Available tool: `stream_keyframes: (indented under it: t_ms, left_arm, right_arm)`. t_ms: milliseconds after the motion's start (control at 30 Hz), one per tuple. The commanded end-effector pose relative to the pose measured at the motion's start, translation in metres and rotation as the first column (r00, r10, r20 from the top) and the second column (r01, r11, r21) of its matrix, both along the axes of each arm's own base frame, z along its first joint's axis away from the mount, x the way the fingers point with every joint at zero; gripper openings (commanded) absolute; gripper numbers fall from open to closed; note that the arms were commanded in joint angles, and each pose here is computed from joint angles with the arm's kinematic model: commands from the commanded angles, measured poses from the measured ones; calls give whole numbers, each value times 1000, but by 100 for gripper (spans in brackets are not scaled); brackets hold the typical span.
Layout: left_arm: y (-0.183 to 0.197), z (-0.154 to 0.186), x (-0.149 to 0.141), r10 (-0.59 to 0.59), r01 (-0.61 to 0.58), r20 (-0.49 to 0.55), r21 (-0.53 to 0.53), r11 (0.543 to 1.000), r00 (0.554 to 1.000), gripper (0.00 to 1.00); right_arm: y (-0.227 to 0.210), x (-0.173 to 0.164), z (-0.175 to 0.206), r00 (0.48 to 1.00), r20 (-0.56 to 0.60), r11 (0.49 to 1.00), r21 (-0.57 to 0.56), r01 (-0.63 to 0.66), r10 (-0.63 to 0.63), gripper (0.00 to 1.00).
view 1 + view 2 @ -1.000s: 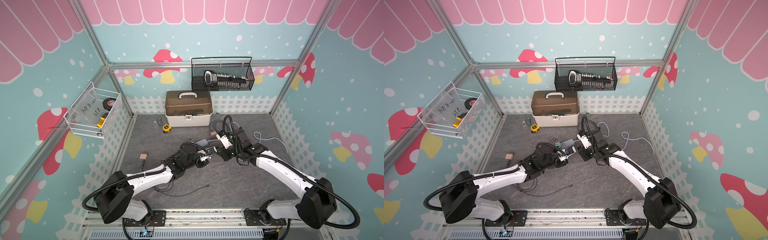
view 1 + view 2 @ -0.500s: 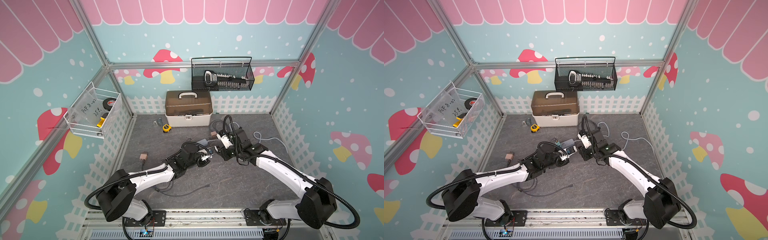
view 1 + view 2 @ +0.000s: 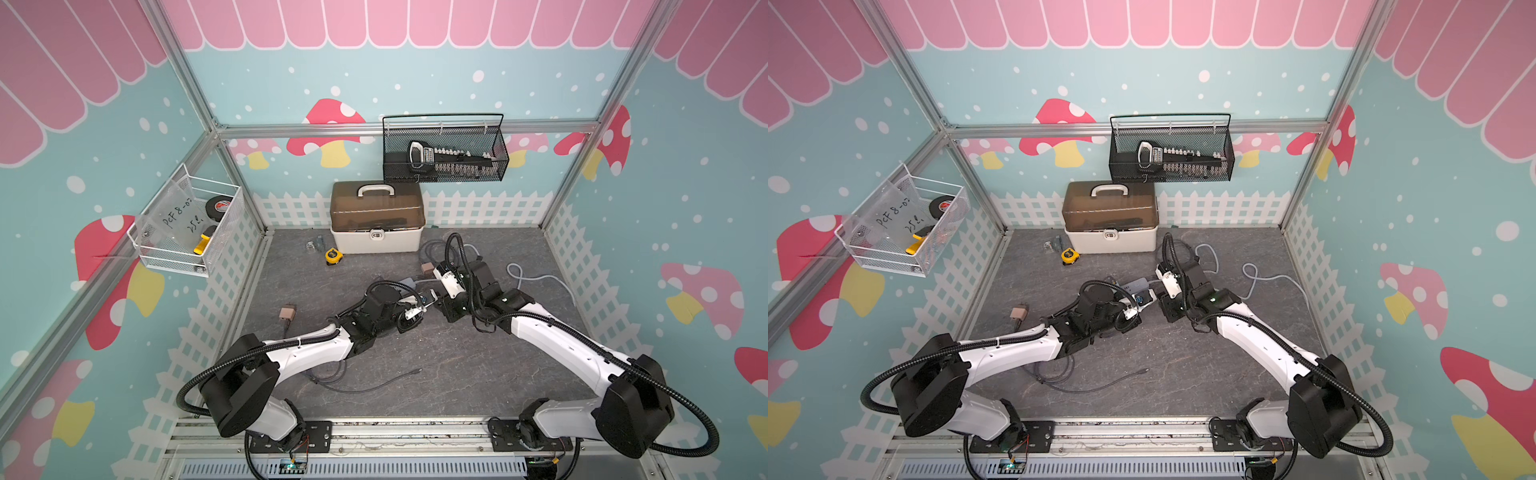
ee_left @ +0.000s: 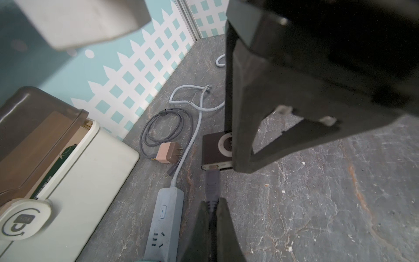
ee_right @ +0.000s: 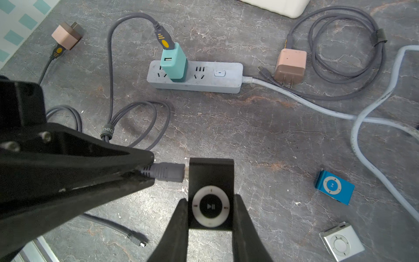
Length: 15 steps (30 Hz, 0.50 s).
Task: Charge mp3
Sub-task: Insert the charging cable into the MP3 player.
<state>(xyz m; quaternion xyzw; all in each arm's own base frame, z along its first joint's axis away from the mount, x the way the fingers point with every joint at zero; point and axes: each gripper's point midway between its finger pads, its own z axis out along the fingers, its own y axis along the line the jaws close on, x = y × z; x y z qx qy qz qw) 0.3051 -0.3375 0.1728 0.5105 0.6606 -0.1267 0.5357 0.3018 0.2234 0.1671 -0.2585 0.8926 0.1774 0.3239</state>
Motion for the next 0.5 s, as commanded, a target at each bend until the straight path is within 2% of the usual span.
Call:
stream_keyframes:
  t_ms: [0, 200, 467]
  left_arm:
    - [-10, 25, 5, -29, 31, 21, -134, 991, 999, 2]
    - [-10, 21, 0, -72, 73, 8, -135, 988, 997, 2]
    - [-16, 12, -9, -127, 124, -17, -125, 984, 992, 2]
  right_arm:
    - [33, -18, 20, 994, 12, 982, 152, -112, 112, 0]
    - [40, -22, 27, 993, -11, 970, 216, -111, 116, 0]
    - [40, -29, 30, 991, -40, 969, 220, -115, 127, 0]
